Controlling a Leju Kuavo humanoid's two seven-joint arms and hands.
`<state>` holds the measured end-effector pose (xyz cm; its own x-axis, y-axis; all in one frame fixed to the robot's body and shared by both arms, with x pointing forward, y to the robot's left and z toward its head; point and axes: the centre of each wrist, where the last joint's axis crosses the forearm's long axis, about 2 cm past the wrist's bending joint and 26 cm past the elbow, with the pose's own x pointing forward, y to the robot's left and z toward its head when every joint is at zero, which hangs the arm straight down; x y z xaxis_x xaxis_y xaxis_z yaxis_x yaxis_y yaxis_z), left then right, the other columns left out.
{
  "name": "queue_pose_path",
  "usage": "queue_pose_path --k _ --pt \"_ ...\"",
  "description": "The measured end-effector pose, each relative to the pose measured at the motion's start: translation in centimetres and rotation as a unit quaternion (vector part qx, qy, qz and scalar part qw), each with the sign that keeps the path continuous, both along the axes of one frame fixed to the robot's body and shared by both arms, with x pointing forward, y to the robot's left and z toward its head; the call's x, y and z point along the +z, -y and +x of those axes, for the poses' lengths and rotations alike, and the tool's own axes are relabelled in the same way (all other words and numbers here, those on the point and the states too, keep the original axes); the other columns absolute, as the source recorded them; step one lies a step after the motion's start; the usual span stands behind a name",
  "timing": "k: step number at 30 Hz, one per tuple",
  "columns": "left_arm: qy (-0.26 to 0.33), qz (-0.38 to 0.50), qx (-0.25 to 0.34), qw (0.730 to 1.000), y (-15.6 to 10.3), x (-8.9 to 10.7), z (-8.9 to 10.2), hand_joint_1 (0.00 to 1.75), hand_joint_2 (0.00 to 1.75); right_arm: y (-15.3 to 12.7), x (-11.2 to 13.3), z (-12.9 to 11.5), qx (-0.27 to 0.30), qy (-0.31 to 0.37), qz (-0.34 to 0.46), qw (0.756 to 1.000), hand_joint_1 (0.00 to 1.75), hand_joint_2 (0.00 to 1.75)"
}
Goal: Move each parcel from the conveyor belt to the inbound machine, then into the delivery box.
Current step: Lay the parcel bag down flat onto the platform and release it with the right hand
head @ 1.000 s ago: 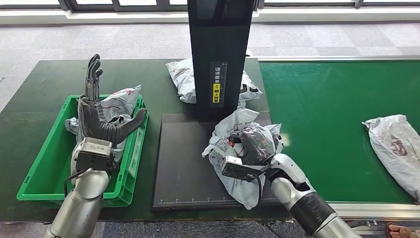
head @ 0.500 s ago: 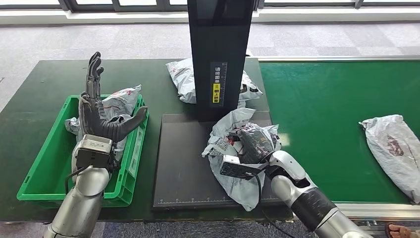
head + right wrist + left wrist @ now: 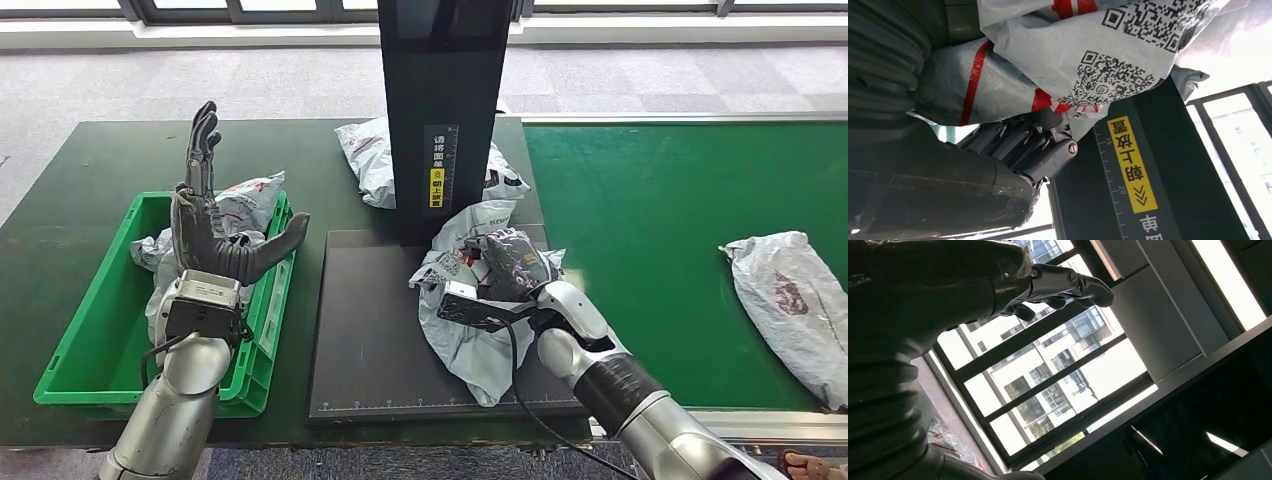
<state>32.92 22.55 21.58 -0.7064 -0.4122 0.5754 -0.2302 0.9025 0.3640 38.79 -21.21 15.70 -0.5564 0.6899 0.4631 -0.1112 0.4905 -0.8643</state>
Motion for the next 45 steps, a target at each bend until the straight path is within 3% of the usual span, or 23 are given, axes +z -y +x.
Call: queue_pose_path --k 14,18,26,45 --pt "-0.001 -0.002 0.002 1.0 0.1 -0.1 0.0 0.0 1.75 -3.9 1.5 1.9 0.015 -0.015 0.013 1.0 1.75 1.75" --pt "-0.001 -0.002 0.003 1.0 0.1 -0.1 0.0 0.0 1.75 -5.0 1.6 1.9 0.025 -0.025 0.02 0.999 0.0 0.0" --pt "-0.002 -0.005 0.003 1.0 0.0 -0.1 0.0 0.0 1.75 -6.5 2.7 2.3 0.049 -0.061 0.023 0.997 0.0 0.0" --pt "-0.006 -0.001 0.009 1.0 -0.1 -0.2 0.1 0.0 1.75 -7.5 6.3 3.2 0.069 -0.059 0.048 0.995 0.0 0.0"
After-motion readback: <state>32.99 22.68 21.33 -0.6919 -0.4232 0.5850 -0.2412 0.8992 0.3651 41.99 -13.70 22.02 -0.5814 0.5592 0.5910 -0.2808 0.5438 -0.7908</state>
